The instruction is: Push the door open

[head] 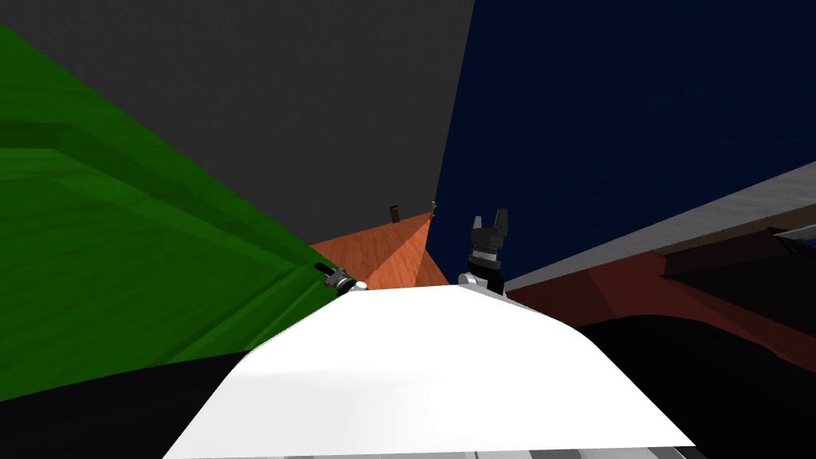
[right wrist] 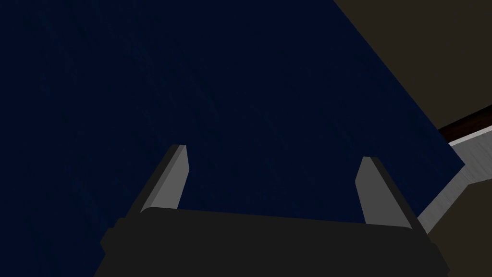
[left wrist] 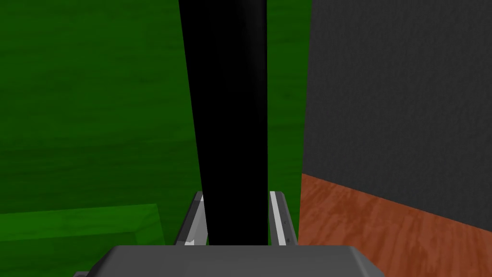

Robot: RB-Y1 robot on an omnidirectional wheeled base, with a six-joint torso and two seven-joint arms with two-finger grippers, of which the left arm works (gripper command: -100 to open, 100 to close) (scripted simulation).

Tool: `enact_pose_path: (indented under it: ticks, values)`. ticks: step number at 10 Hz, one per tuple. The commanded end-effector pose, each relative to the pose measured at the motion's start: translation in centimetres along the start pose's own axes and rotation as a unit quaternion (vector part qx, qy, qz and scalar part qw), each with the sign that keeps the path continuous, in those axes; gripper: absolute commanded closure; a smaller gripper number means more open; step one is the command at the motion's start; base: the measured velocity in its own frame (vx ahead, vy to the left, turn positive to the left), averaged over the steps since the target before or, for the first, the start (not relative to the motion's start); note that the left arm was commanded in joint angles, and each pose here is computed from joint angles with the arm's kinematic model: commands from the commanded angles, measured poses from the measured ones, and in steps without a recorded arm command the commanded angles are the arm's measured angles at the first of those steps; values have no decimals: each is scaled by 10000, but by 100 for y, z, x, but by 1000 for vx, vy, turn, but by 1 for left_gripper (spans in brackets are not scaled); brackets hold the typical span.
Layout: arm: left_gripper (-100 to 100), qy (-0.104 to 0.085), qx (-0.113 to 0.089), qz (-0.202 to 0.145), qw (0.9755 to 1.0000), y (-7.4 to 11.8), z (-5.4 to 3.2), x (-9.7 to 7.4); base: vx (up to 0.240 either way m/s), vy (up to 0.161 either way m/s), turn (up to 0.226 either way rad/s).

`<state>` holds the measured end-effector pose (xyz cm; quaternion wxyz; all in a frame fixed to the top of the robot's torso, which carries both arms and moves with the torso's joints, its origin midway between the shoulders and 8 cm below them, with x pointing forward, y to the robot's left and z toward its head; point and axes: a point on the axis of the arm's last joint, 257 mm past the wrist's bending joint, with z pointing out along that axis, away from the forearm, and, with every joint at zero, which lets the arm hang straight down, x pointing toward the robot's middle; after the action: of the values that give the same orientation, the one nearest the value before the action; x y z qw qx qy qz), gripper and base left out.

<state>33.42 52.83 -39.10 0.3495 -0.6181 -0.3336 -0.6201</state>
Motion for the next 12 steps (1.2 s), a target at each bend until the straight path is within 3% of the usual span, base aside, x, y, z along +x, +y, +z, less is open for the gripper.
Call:
enact_pose_path:
  ticks: [1,3,5,7,8,10,12]
  values:
    - [100,53,238,23,9997,-218,68,50,122,96,-67]
    - [100,57,350,24,9994,-326,80,53,54,34,-15]
    - [100,63,690,21,9976,-652,96,56,95,82,-120]
    - [100,-45,685,75,9976,-667,50,-37,62,55,-10]
    - [100,63,916,17,9958,-867,90,56,81,50,-87]
    - [100,63,916,17,9958,-867,90,56,52,43,-23]
    - [100,60,1138,11,9935,-1077,73,55,50,50,-57]
